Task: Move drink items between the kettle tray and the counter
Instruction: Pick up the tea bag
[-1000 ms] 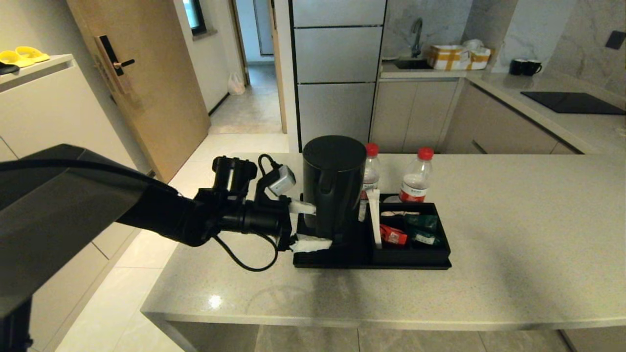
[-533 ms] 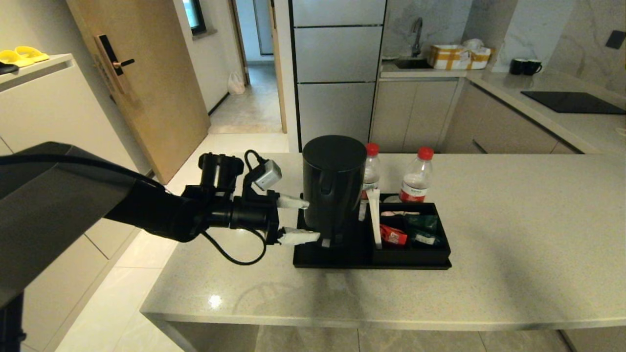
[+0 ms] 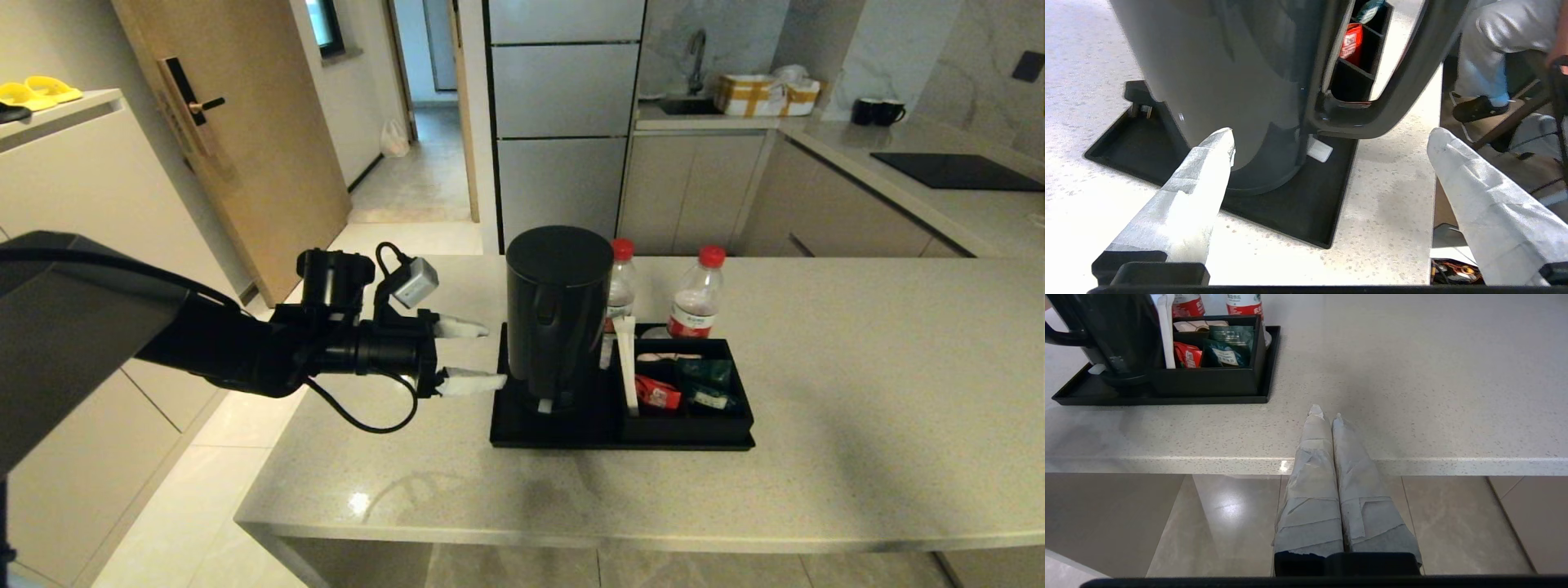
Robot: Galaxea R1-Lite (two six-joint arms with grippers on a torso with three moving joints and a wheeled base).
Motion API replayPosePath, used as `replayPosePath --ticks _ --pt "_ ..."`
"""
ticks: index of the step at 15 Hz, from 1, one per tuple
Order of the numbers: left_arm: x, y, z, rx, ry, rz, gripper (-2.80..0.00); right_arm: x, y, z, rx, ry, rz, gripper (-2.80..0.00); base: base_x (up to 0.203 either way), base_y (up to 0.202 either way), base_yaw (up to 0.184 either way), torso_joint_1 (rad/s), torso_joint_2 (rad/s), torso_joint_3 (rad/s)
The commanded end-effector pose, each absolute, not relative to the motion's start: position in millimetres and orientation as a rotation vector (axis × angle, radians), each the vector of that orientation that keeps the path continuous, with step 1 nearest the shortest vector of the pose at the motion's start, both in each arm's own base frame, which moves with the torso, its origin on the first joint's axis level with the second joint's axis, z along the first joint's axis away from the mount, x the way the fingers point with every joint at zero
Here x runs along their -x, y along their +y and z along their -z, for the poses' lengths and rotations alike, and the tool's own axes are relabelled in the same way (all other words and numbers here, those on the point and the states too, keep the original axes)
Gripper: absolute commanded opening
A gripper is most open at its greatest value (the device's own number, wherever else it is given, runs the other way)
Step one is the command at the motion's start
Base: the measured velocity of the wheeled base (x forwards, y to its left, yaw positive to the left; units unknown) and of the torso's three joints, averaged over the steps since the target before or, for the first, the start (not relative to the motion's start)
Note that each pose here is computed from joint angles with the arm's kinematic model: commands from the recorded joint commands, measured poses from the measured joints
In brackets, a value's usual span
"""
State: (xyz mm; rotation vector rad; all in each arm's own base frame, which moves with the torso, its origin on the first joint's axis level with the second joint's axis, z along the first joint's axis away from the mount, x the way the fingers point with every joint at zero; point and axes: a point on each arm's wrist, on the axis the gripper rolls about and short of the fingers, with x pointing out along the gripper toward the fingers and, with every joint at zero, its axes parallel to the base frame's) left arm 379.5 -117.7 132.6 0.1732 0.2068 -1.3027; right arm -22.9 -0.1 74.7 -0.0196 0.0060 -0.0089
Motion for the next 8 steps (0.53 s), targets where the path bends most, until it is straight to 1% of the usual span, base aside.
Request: replayPosePath --ticks 1,4,5,8 --pt "-380 -97 -139 -0.168 0.197 1.262 0.00 23 0 -75 0.020 0.006 0.009 -2.80 0.000 0.000 0.000 0.000 0.00 0.000" --pt "-372 -52 -149 -0.133 0.212 1.149 0.00 23 0 -75 0.020 0.006 0.008 -2.80 0.000 0.000 0.000 0.000 0.00 0.000" --pt "-366 -35 -154 -0.105 0.225 1.100 -2.80 23 0 -75 0.020 0.006 0.008 -2.80 0.000 0.000 0.000 0.000 0.00 0.000" --pt "-338 3 -183 -0.046 0.218 0.976 -2.80 23 0 -75 0.020 0.006 0.009 -2.80 0.000 0.000 0.000 0.000 0.00 0.000"
